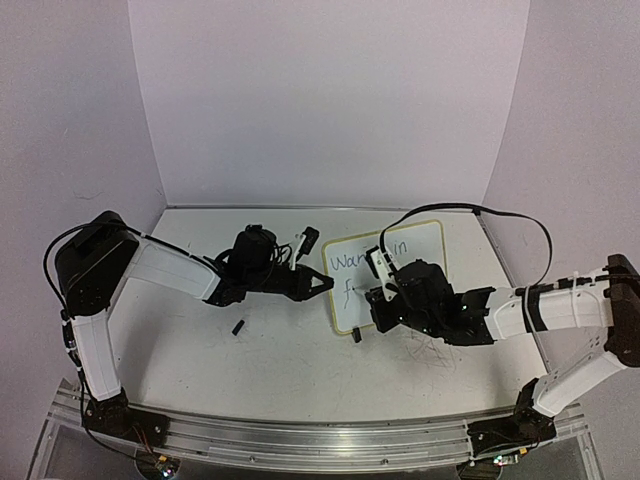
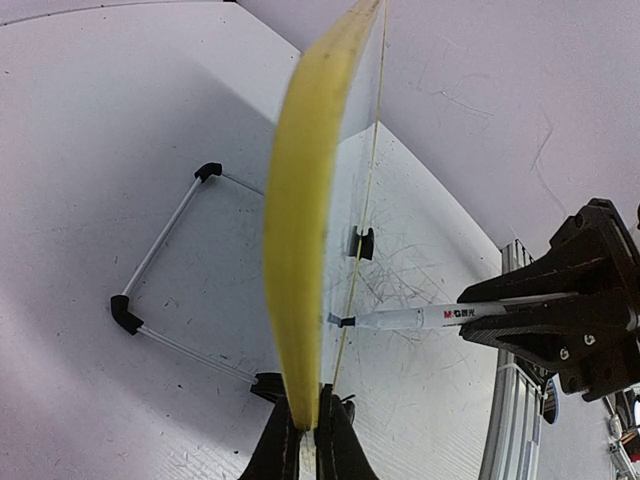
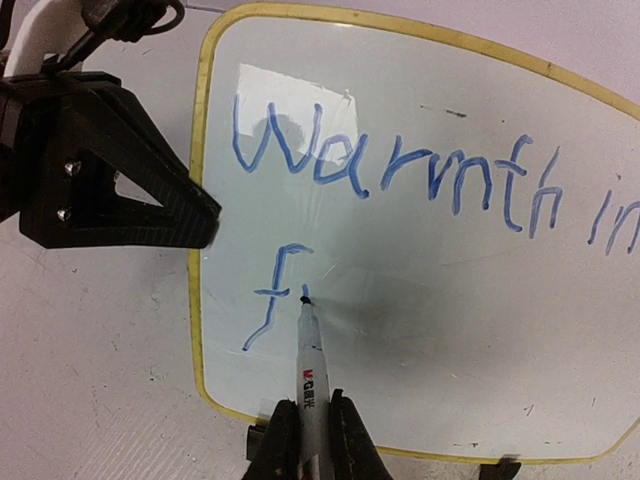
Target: Write a sentence on the whiteboard
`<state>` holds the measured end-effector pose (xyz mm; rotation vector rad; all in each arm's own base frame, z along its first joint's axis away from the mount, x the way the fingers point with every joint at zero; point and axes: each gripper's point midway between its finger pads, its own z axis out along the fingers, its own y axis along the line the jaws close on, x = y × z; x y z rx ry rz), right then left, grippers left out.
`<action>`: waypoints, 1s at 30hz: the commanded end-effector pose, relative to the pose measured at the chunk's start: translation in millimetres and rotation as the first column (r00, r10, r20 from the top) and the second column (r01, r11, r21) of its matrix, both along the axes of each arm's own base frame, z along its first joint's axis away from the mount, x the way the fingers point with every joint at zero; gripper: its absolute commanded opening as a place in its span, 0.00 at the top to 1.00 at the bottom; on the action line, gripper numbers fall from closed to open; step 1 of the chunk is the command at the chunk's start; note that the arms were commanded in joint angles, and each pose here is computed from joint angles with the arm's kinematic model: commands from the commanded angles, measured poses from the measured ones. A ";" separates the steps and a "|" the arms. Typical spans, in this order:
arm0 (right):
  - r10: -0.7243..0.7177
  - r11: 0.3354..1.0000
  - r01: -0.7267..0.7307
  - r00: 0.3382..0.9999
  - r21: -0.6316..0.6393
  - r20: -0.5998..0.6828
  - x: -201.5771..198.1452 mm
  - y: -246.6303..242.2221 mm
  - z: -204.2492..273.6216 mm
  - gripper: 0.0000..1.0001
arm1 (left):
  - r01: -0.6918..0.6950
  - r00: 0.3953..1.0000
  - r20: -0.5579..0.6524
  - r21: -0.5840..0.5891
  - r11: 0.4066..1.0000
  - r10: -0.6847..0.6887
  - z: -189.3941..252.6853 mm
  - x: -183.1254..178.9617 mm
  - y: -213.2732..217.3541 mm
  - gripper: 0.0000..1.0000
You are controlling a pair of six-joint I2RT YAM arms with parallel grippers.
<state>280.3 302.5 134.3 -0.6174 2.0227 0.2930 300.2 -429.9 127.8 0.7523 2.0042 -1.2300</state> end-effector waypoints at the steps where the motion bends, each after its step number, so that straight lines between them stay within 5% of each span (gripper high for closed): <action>1: -0.013 1.000 0.013 1.000 0.008 -0.020 -1.7 -3.1 -4.1 1.00 | 0.034 0.999 -0.038 0.099 0.994 -0.030 -27.6 -16.8 1.9 1.00; 30: -0.065 0.997 0.064 0.998 0.051 0.014 10.1 0.9 7.4 1.00 | 0.035 0.999 -0.041 0.099 0.994 -0.031 -26.5 -18.3 2.1 1.00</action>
